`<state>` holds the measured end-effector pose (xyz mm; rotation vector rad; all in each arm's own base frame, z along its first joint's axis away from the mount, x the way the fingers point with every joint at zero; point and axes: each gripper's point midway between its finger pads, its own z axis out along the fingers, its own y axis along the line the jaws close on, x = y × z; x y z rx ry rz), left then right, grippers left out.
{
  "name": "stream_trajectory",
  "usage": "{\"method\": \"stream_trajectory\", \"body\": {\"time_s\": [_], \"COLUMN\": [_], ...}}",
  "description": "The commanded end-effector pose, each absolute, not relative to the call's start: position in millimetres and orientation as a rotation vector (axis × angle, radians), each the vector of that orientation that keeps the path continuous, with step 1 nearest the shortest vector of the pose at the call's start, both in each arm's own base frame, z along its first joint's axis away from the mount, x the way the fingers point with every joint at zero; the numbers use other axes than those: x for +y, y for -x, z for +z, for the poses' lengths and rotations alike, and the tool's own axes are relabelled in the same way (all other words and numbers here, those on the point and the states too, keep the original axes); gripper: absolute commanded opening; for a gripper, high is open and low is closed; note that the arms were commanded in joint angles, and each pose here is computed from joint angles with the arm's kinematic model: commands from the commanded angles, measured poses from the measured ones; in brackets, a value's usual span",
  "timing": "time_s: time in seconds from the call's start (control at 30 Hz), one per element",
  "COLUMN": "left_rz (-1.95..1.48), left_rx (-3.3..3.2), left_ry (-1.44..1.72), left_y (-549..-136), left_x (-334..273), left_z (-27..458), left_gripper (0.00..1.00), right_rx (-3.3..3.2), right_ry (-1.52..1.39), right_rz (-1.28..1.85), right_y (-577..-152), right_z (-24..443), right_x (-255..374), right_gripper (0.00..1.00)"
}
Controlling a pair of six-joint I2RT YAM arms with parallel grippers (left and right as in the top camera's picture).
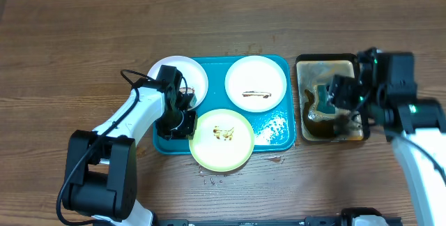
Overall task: Clean dirty plates on tray and stack at the side
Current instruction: 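Grasp the green sponge in the soapy tray with the right gripper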
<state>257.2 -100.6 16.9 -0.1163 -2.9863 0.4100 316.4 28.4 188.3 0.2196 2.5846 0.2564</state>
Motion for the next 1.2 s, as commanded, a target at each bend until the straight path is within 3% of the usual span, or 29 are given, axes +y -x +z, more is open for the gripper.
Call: {"method": "stream_trajectory", "body": {"time_s": [0.0, 0.53, 1.17], "left_rz": [0.402, 0.401, 0.401], "left_rx": [-2.998, -2.998, -2.997], "left_ry": [0.087, 0.073, 0.073], "left_y": [-263, -263, -263], "left_x": [-101, -101, -101], "left_z": [19, 19, 19], "left_gripper": [0.04, 0.04, 0.04], "right_rx": [2.655, 2.918, 2.955], "right_ry": [-0.231, -0.378, -0.389], "right_rz": [0.25, 0.02, 0.013], "right_y": [-329, -355, -347], "right_z": [166, 41, 15], "right_x": [29, 6, 6], "right_gripper": [0.77, 0.56, 0.35]}}
